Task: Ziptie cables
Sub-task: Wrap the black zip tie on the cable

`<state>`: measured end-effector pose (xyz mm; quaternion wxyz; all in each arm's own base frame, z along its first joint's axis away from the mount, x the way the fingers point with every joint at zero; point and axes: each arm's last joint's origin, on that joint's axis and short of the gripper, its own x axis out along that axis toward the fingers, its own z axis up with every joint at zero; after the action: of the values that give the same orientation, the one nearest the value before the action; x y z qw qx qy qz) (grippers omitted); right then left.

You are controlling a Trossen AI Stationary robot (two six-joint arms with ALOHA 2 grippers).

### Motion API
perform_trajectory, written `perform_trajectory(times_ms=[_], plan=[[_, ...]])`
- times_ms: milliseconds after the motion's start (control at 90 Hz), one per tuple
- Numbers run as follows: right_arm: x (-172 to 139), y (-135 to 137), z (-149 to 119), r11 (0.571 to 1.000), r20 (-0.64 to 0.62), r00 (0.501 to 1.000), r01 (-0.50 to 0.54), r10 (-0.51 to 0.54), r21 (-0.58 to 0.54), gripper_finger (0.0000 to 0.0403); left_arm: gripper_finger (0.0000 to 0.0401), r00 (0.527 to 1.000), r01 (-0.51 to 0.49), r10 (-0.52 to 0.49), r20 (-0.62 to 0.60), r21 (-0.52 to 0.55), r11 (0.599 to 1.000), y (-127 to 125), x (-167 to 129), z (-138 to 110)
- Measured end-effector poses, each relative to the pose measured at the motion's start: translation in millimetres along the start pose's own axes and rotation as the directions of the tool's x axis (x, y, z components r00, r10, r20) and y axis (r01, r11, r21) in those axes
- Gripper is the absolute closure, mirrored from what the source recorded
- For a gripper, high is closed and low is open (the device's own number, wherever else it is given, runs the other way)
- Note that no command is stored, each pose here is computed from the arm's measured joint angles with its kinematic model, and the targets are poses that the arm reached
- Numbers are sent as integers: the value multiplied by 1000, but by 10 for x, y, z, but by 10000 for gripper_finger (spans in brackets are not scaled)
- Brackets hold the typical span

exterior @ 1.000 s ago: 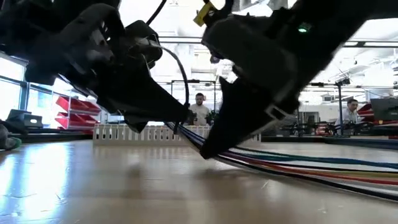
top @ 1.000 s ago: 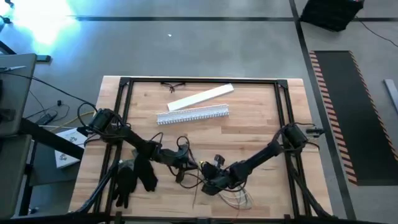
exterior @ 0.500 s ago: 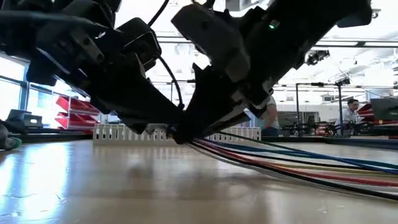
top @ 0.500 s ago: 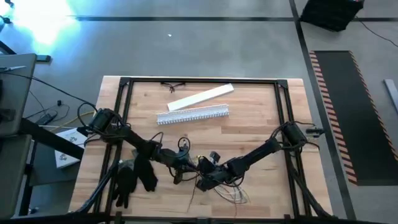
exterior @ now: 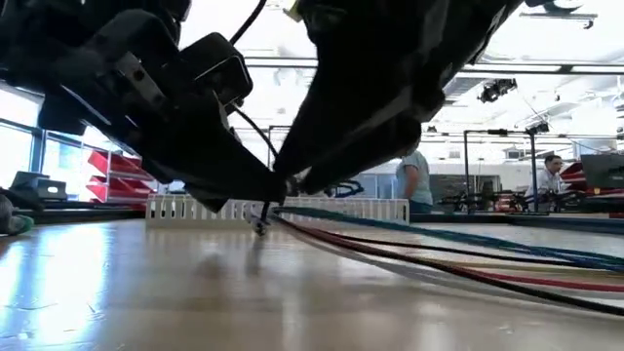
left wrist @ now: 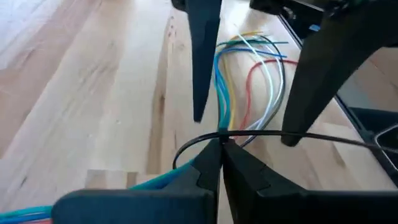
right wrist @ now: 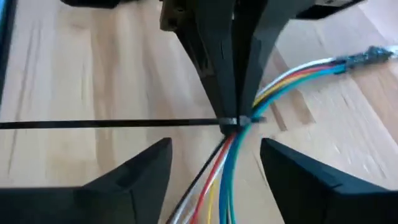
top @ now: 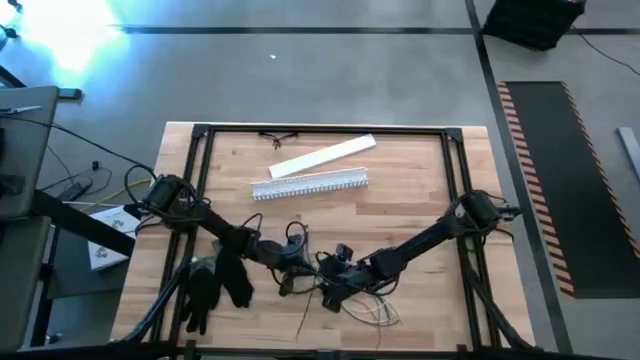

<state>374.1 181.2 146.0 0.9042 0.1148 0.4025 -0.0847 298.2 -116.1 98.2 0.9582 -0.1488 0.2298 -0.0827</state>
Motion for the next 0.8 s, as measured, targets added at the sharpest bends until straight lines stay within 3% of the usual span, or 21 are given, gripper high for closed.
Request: perform_trajectory(times_ms=[189, 522, 633, 800], plan=[[-40, 52, -195, 998, -76, 995, 65, -64, 12, 170, 401, 1000, -5, 5, -6, 0, 1000, 3, 0, -6], [150, 126, -374, 997, -91, 995, 56, -50, 58, 190, 401, 1000, -13, 13, -2, 1, 1000, 6, 0, -5], [184, 128, -386, 996, -64, 995, 74, -70, 59, 227, 401, 1000, -22, 22, 2, 1, 1000, 8, 0, -4], [217, 88, -344, 993, -68, 996, 67, -61, 98, 330, 401, 1000, -23, 23, 2, -7, 1000, 9, 0, -4]])
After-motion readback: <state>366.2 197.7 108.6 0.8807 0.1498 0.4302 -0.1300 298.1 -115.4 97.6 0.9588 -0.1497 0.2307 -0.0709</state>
